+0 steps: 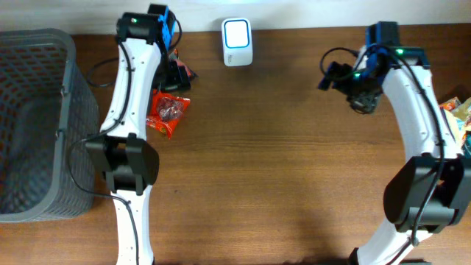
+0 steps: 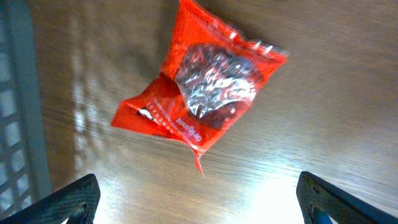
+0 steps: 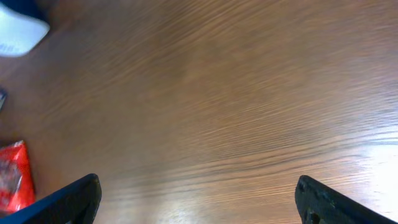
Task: Scan the item barcode
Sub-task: 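Reach the left gripper to the red snack bag and grasp it, then lift the red snack bag to the white scanner with the left gripper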
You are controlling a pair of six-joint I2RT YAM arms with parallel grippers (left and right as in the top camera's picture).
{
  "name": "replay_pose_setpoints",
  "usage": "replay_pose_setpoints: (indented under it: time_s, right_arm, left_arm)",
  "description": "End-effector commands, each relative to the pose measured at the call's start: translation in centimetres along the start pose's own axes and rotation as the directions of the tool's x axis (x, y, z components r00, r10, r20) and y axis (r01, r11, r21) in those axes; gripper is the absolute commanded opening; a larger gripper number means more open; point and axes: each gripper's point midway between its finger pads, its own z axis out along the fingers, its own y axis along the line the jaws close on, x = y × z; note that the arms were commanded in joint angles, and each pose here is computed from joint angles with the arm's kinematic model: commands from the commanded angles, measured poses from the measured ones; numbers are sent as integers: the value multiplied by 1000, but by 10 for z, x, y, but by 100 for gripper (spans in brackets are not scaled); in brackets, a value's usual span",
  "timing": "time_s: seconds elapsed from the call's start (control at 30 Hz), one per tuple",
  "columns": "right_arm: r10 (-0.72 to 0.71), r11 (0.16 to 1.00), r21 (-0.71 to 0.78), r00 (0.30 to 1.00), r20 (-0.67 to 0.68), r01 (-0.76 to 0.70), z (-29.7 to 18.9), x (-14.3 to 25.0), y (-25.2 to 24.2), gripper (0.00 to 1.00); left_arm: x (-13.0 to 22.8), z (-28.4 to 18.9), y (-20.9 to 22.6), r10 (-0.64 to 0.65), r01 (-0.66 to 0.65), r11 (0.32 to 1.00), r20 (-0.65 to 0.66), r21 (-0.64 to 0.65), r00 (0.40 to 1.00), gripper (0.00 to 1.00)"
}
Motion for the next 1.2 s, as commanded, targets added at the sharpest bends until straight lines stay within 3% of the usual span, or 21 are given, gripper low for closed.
replay_pose_setpoints:
  time_s: [0.0, 0.17, 0.2, 0.23, 0.3, 0.37, 0.53, 0.73, 0.83, 0.87, 0.9, 1.0, 1.03, 1.17]
  right_arm:
    - [26, 999, 43, 999, 25, -27, -2, -9, -18, 99]
    - [23, 999, 43, 999, 24, -24, -2, -8, -17, 98]
    - [23, 999, 42, 999, 24, -24, -2, -8, -17, 99]
    - [23, 999, 42, 999, 24, -24, -2, -8, -17, 99]
    - [23, 999, 43, 999, 24, -24, -2, -8, -17, 99]
    - [23, 999, 42, 999, 24, -24, -2, -8, -17, 99]
    - [23, 999, 42, 999, 24, -24, -2, -8, -17, 98]
    - [23, 999, 42, 999, 24, -24, -2, -8, -17, 98]
    - [23, 999, 43, 999, 24, -24, -2, -8, -17, 98]
    - [23, 999, 42, 999, 24, -24, -2, -8, -17, 98]
    - [23, 999, 43, 999, 24, -24, -2, -8, -17, 98]
    - [23, 999, 43, 999, 24, -24, -2, -8, -17, 99]
    - [23, 999, 42, 999, 24, -24, -2, -8, -17, 98]
    - [23, 999, 42, 999, 24, -24, -2, -8, -17, 99]
  left_arm:
    - [5, 29, 19, -4, 0, 996, -46, -93, 999, 99]
    - [-10, 66, 13, 206, -205, 978, -38, 32, 978, 100]
    - [-9, 72, 14, 200, -198, 979, -47, 37, 979, 93]
    - [-5, 82, 12, 193, -188, 979, -66, 74, 979, 74]
    - [6, 92, -5, 243, -225, 959, -90, 174, 966, 77]
    - [14, 100, -20, 290, -263, 936, -92, 233, 953, 86]
    - [49, 111, -78, 388, -333, 878, -103, 345, 916, 86]
    - [97, 87, -168, 562, -507, 761, -21, 405, 827, 84]
    - [88, 30, -187, 582, -558, 727, 72, 401, 810, 78]
    - [83, 18, -185, 575, -558, 728, 88, 397, 813, 82]
    - [72, 0, -177, 561, -559, 743, 113, 369, 820, 99]
    - [36, -16, -114, 433, -444, 880, 98, 168, 896, 99]
    - [36, -6, -100, 377, -378, 910, 43, 168, 925, 100]
    - [58, 35, -105, 373, -341, 903, -85, 260, 924, 99]
